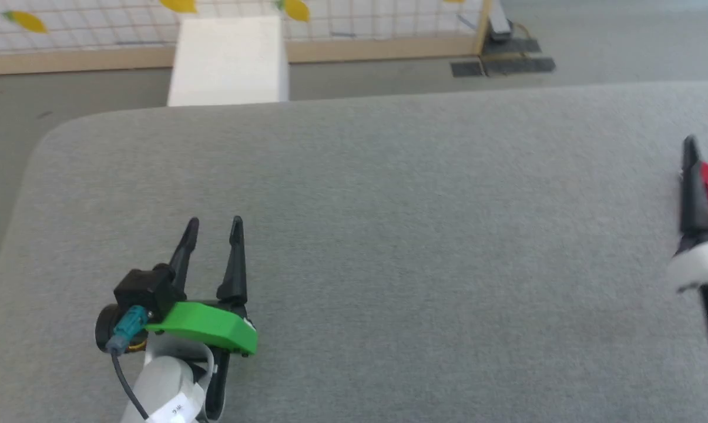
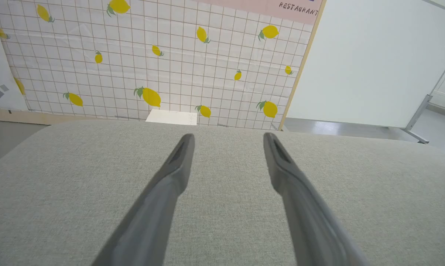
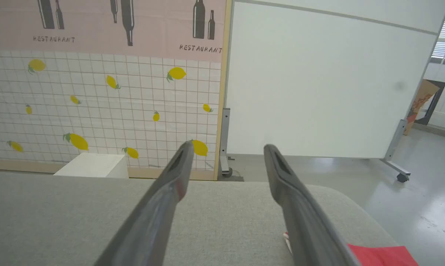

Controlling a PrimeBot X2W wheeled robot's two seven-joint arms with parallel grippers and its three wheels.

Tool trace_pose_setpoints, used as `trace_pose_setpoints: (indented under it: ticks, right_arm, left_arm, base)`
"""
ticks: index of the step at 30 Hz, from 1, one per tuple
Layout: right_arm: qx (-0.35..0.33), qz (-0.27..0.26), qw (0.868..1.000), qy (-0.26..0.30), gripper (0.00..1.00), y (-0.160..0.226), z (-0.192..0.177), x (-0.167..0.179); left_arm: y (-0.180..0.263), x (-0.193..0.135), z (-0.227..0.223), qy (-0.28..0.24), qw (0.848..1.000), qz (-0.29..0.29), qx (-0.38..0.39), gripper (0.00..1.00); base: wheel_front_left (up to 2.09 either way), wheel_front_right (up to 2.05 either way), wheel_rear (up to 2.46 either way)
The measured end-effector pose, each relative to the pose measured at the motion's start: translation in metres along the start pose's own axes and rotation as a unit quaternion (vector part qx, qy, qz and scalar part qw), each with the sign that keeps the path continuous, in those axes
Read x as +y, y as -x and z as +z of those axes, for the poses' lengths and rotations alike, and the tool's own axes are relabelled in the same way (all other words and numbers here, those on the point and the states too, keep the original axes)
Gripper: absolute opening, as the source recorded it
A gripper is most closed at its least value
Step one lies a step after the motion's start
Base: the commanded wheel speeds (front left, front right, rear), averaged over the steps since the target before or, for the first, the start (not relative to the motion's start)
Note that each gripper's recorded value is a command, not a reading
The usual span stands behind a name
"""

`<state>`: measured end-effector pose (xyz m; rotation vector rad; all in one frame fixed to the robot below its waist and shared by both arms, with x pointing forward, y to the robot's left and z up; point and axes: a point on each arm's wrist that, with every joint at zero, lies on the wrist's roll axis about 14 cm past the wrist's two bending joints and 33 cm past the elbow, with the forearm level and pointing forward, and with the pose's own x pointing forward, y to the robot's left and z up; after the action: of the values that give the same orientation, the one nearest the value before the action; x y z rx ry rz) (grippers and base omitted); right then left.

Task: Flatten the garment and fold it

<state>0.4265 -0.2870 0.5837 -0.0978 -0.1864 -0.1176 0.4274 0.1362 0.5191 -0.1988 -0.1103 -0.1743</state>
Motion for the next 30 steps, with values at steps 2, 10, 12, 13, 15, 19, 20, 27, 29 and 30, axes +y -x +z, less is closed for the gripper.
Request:
trace_pose_setpoints:
  ticks: [2,10,12,13,15,19,20,27,29,30]
  right_arm:
    - [-0.006,0.014,1.000,-0.020,1.00,0.010,0.003,0.019]
    - [-0.010,0.044,0.996,-0.080,1.00,0.045,0.004,0.065]
    - [-0.006,0.053,0.995,-0.086,1.00,0.052,0.001,0.074]
    - [-0.004,0.056,0.995,-0.087,1.00,0.055,0.000,0.077]
    - [-0.001,0.057,0.994,-0.090,1.00,0.059,-0.002,0.079]
    - [0.012,0.065,0.994,-0.091,1.00,0.066,-0.010,0.085]
    - [0.016,0.068,0.993,-0.090,1.00,0.068,-0.012,0.087]
    - [0.034,0.083,0.991,-0.101,1.00,0.076,-0.023,0.099]
    - [0.036,0.086,0.990,-0.105,1.00,0.077,-0.024,0.101]
    - [0.037,0.088,0.990,-0.106,1.00,0.077,-0.025,0.103]
  left_arm:
    - [0.007,0.003,0.002,-0.001,1.000,0.006,0.000,1.00]
    - [0.030,0.012,0.011,-0.006,1.000,0.025,-0.005,1.00]
    - [0.035,0.014,0.012,-0.006,1.000,0.029,-0.005,1.00]
    - [0.037,0.015,0.011,-0.004,1.000,0.030,-0.003,1.00]
    - [0.040,0.015,0.011,-0.002,0.999,0.032,-0.002,1.00]
    - [0.043,0.014,0.014,0.003,0.999,0.033,-0.006,1.00]
    - [0.045,0.014,0.013,0.004,0.999,0.033,-0.006,1.00]
    - [0.049,0.013,0.007,0.010,0.999,0.034,0.004,1.00]
    - [0.049,0.012,0.006,0.011,0.999,0.034,0.005,1.00]
    - [0.049,0.012,0.006,0.011,0.999,0.033,0.005,1.00]
  base:
    - [0.00,0.00,0.00]
    - [0.00,0.00,0.00]
    - [0.00,0.00,0.00]
    - [0.00,0.00,0.00]
    - [0.00,0.00,0.00]
    - [0.00,0.00,0.00]
    - [0.00,0.00,0.00]
    - [0.00,0.00,0.00]
    - [0.00,0.00,0.00]
    - [0.00,0.00,0.00]
